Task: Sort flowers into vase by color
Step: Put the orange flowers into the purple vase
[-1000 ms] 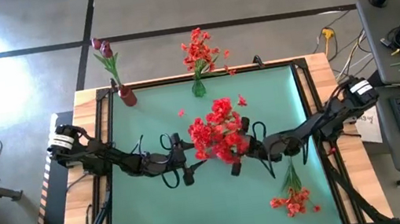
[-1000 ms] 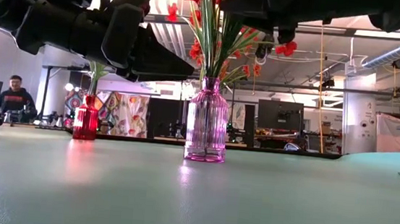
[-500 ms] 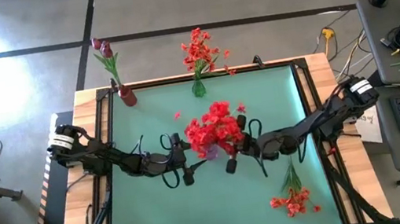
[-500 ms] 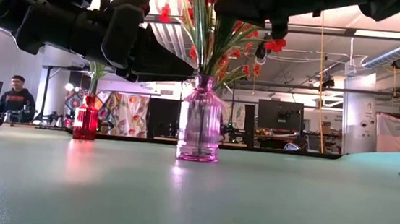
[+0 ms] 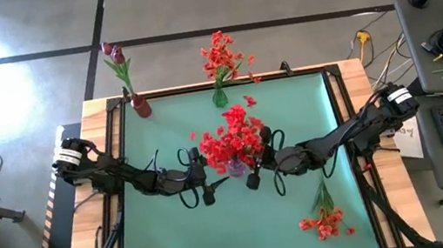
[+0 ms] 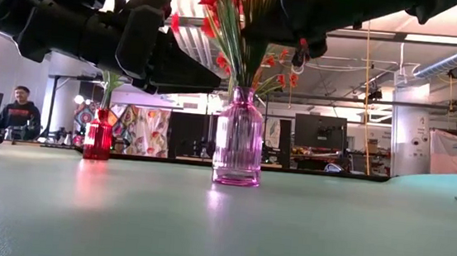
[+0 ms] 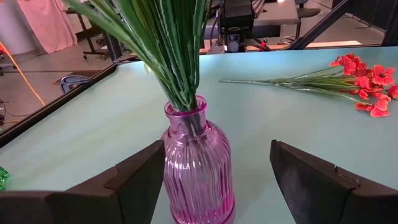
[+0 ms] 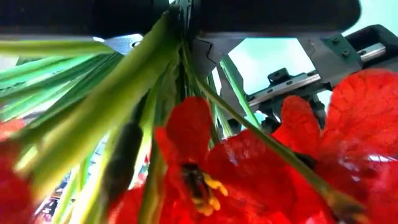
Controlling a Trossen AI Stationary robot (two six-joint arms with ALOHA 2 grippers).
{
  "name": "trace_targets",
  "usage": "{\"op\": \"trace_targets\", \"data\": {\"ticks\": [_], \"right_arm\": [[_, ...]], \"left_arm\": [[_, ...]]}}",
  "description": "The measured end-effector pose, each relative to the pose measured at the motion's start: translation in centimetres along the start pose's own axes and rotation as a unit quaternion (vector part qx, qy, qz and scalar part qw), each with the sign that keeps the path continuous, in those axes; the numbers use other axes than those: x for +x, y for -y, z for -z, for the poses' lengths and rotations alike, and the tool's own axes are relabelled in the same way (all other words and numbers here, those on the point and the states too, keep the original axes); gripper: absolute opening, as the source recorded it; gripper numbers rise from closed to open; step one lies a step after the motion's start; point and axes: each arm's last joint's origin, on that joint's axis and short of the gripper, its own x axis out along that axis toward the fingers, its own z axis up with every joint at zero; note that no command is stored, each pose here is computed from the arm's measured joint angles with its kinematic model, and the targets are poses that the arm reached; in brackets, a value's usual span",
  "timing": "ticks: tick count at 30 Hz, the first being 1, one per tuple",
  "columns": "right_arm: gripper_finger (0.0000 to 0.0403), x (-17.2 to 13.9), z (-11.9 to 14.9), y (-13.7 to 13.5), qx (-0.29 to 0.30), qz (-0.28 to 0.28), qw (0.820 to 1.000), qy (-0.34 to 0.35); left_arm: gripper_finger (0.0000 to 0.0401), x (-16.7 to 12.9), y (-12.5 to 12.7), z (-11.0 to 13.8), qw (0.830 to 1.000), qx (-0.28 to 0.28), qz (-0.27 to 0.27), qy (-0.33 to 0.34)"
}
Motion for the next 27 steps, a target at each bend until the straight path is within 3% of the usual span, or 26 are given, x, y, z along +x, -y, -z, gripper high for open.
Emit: {"op": "trace_targets", "data": {"ticks": [9, 27], "right_arm": [[0.0029, 0.3, 0.8, -0.2, -0.012, 0.001, 1.0, -0.014], [0.0193, -0.4, 0.3, -0.6, -0.024, -0.01, 1.0, -0.008]], "left_arm": [[0.0275, 0.0, 0.0, 0.0, 1.0, 0.0, 0.0, 0.001], [0.0275, 0.0, 0.0, 0.0, 1.0, -0.001, 0.0, 0.002]]}}
